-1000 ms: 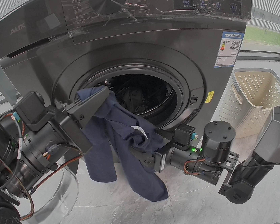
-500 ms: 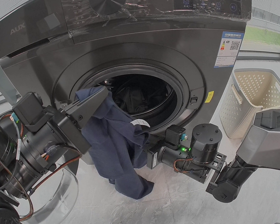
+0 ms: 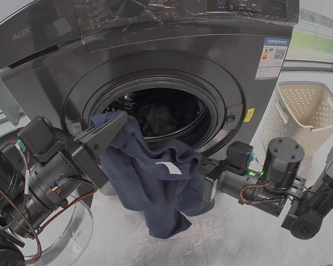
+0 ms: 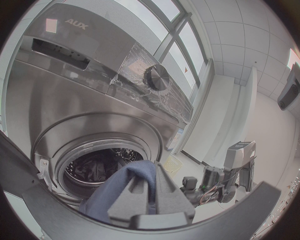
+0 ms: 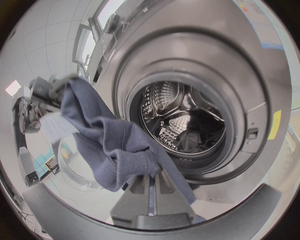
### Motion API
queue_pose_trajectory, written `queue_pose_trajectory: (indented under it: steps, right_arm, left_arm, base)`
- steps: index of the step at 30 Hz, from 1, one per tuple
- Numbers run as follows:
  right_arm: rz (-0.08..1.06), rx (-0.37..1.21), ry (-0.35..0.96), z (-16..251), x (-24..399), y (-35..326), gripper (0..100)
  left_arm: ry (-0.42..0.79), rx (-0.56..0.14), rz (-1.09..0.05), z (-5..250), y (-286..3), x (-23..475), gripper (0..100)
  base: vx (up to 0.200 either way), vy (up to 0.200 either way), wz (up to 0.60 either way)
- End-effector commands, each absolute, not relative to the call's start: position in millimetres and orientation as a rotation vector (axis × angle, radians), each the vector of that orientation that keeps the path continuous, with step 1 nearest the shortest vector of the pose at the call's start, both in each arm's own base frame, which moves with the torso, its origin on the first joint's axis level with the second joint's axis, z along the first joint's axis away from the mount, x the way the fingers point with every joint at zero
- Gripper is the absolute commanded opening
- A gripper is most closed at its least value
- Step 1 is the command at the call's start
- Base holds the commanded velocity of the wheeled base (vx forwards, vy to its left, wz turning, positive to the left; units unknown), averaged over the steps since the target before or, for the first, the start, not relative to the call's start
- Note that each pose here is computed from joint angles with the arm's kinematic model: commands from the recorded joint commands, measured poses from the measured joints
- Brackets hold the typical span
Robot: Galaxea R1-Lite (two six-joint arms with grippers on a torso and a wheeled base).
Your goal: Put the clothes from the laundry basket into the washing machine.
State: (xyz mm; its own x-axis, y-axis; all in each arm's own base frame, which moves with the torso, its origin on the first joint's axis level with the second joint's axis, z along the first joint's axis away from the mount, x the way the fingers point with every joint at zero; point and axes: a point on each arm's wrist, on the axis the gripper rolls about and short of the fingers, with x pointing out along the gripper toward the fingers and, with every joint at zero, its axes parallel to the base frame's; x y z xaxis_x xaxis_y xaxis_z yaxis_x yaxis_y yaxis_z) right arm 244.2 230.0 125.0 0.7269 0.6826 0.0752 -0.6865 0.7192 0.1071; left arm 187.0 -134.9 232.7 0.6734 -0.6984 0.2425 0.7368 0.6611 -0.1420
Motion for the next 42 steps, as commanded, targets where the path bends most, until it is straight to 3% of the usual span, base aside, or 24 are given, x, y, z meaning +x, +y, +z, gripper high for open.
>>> queue_pose_trajectory:
  steps: [1,12,31,36,42]
  right_arm:
    - [0.741,0.139,-0.084,156.2,213.1,191.5,0]
    - [0.709,0.153,-0.125,168.1,201.5,152.6,0]
    - [0.637,0.184,-0.214,186.9,226.4,149.5,0]
    - [0.686,0.186,-0.186,180.8,218.3,155.9,0]
    - [0.614,0.186,-0.227,184.9,235.3,144.0,0]
  left_arm:
    - [-0.129,-0.221,-0.803,219.4,-128.2,179.9,0]
    - [-0.155,-0.225,-0.750,214.6,-114.0,181.9,0]
    - [-0.210,-0.230,-0.744,219.4,-113.7,184.6,0]
    - [-0.218,-0.229,-0.740,220.6,-113.1,184.3,0]
    - [-0.209,-0.225,-0.718,218.0,-109.6,184.6,0]
  base:
    - [0.000,0.000,0.00]
    - [0.000,0.000,0.00]
    - [0.000,0.000,0.00]
    - [0.000,0.000,0.00]
    - [0.000,0.000,0.00]
